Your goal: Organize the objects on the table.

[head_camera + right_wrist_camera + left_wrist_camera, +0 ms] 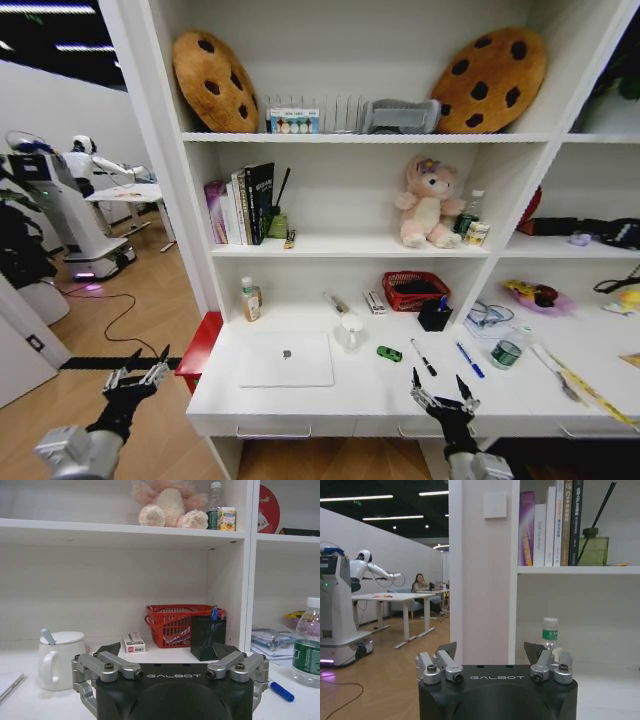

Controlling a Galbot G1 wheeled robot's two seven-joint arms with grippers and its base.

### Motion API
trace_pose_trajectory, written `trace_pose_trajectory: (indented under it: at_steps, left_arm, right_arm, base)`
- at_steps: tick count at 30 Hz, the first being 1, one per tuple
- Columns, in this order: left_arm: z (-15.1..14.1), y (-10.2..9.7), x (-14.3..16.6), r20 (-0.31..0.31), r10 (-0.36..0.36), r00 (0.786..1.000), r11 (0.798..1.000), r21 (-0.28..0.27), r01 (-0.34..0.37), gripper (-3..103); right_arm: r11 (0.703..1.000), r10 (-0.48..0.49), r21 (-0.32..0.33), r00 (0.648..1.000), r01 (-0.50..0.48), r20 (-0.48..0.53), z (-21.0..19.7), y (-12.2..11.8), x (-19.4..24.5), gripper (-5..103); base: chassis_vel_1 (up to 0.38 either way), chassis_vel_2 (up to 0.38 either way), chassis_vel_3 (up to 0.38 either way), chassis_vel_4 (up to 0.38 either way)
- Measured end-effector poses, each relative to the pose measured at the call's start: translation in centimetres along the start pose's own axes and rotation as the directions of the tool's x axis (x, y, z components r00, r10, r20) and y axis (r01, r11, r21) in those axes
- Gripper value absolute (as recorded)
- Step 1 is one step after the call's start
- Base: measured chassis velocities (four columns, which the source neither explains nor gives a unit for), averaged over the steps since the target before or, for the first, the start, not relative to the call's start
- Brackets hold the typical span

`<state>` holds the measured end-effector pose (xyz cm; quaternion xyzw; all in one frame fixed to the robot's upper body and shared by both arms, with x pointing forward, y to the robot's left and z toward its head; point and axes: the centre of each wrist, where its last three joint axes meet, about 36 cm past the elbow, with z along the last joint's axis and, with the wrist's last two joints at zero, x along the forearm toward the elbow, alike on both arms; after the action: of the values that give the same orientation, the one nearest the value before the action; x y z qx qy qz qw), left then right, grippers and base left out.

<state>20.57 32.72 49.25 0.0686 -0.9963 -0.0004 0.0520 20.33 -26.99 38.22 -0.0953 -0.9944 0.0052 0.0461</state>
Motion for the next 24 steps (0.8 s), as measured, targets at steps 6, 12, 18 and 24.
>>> trace_pose_trajectory:
  at_steps: [6, 12, 18, 24]
  left_arm:
    - [-0.4, -0.4, 1.4, 0.017, 0.048, 0.999, 0.998, -0.032, -0.047, 94]
    - [0.1, -0.7, 1.6, -0.001, 0.039, 0.999, 0.999, -0.023, -0.039, 100]
    - [0.3, -1.0, 1.6, -0.012, 0.043, 0.999, 0.999, -0.025, -0.044, 100]
    - [0.4, -1.0, 1.5, -0.012, 0.044, 0.999, 0.999, -0.025, -0.044, 100]
  right_arm:
    - [0.999, -0.029, -0.019, 1.0, 0.029, 0.007, -0.3, 0.3, 0.0, 100]
    - [0.999, -0.036, -0.029, 0.999, 0.036, 0.002, -0.2, 0.6, 0.5, 100]
    - [0.997, -0.063, -0.038, 0.998, 0.063, 0.02, -0.2, 0.6, 0.4, 100]
    - [0.975, -0.206, -0.071, 0.978, 0.209, 0.043, -0.7, -1.1, -1.3, 100]
  base:
    - [0.0, 0.0, 0.0, 0.0]
    - [0.0, 0.0, 0.0, 0.0]
    - [0.0, 0.0, 0.0, 0.0]
    - [0.0, 0.0, 0.0, 0.0]
